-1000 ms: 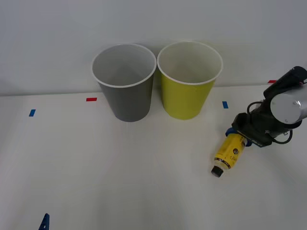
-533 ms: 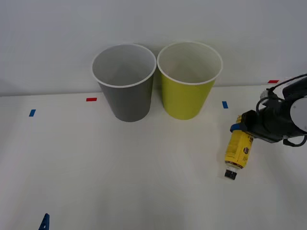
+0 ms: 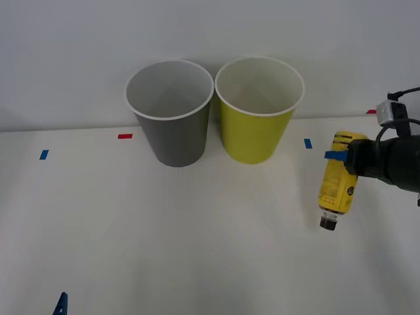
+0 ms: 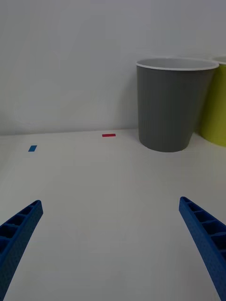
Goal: Put cans in the gray bin and PET bottles in the light green bin.
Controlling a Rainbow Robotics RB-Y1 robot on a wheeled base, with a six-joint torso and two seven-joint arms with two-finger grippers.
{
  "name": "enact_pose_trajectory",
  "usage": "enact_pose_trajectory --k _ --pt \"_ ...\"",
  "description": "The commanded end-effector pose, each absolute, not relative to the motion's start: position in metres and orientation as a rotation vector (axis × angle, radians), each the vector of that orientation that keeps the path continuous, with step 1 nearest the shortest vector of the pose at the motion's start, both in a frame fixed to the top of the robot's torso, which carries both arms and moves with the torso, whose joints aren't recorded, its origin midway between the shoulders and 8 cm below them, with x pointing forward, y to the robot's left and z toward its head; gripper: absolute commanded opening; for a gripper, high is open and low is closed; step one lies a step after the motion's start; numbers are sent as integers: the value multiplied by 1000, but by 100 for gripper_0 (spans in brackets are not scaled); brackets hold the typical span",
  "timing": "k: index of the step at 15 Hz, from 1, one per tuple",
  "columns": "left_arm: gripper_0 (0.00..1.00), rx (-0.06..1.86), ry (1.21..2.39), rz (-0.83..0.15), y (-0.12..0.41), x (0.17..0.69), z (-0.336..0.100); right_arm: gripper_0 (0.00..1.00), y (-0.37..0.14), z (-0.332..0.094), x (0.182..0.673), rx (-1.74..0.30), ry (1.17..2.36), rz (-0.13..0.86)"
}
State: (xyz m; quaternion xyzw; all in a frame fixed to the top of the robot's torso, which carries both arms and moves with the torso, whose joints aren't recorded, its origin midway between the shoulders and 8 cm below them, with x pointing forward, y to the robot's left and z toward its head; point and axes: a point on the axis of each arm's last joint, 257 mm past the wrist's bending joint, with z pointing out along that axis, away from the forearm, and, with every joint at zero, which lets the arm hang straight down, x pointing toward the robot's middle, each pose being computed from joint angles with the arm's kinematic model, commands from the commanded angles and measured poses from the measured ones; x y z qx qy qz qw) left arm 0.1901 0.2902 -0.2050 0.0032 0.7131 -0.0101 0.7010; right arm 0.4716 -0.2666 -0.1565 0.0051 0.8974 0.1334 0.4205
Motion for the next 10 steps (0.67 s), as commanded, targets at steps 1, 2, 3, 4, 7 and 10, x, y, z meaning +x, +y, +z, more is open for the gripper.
enact_pose_trajectory --k 1,2,3,4,7,10 --pt "100 7 1588 -22 290 190 -205 4 -273 -117 472 -62 2100 224" --pt "100 7 1588 -22 290 190 -205 4 -276 -107 474 -72 2060 201" --pt "100 7 1588 -22 290 190 -205 4 -280 -98 478 -83 2019 184" --pt "100 7 1588 -22 290 190 -205 4 -283 -88 479 -115 1979 151" --pt "100 7 1588 -22 290 190 -205 3 -285 -62 474 -156 1904 103" --pt "100 7 1588 -22 290 190 -205 4 -282 -47 469 -155 1861 101"
